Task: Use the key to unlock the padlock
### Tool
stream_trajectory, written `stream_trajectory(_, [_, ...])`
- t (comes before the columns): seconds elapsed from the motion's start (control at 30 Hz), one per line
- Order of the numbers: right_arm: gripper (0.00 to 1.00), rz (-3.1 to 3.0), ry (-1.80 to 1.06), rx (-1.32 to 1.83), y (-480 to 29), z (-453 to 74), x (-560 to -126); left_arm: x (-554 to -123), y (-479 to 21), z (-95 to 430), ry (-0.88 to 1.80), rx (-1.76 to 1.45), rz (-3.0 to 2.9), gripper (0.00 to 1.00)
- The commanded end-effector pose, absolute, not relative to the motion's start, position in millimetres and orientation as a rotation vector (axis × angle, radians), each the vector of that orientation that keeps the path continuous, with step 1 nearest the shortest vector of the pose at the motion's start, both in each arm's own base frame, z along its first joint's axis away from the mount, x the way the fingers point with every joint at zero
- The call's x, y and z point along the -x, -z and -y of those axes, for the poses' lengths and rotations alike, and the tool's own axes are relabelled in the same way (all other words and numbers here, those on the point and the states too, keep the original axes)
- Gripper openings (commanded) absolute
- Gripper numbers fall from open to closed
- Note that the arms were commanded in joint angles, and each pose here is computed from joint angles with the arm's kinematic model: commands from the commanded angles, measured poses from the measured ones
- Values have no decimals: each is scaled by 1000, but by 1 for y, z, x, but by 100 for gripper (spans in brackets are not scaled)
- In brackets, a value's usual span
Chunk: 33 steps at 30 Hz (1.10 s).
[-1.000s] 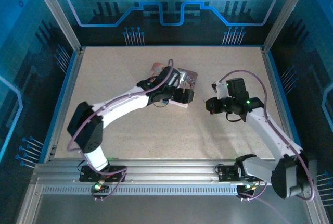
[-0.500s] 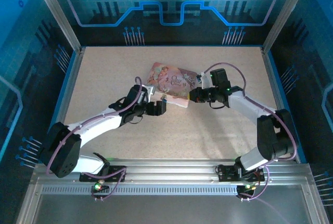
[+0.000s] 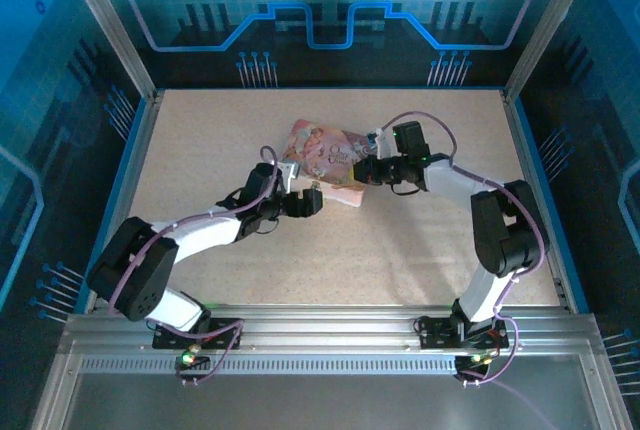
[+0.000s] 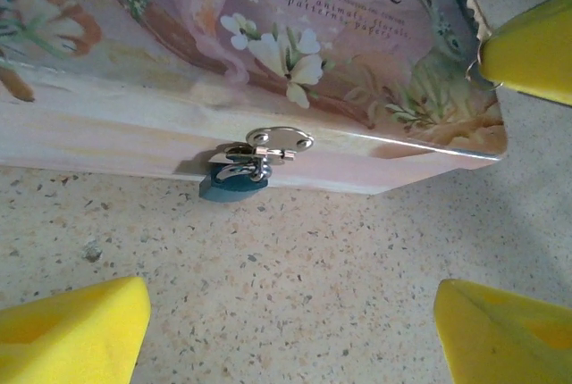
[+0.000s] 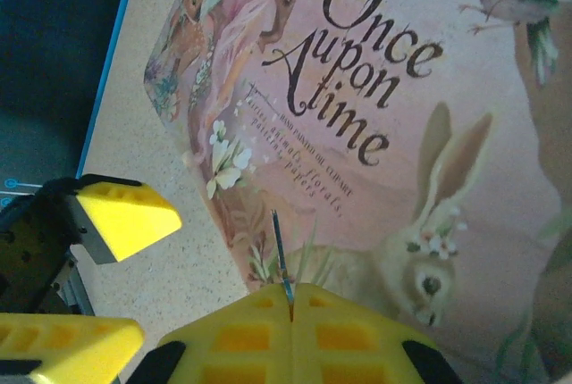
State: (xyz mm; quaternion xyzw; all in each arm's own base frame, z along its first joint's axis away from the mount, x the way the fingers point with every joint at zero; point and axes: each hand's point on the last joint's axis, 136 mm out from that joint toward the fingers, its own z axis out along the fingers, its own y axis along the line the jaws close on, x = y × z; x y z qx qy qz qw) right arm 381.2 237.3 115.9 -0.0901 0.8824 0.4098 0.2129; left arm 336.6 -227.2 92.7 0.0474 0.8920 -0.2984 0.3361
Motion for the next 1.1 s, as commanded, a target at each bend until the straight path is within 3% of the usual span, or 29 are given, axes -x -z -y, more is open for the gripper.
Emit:
stream_trajectory(0.0, [0, -2469, -1129, 291, -112, -244, -382, -345, -95, 234, 821, -140, -2276, 84])
stream_trajectory(0.43, [0, -2616, -1007, 296, -74, -229, -363, -366, -75, 239, 811, -189, -2229, 82])
stream_trajectory(1.07, [0, -2608, -1003, 317, -75, -229, -363, -377, -55, 250, 860, -232, -2225, 69])
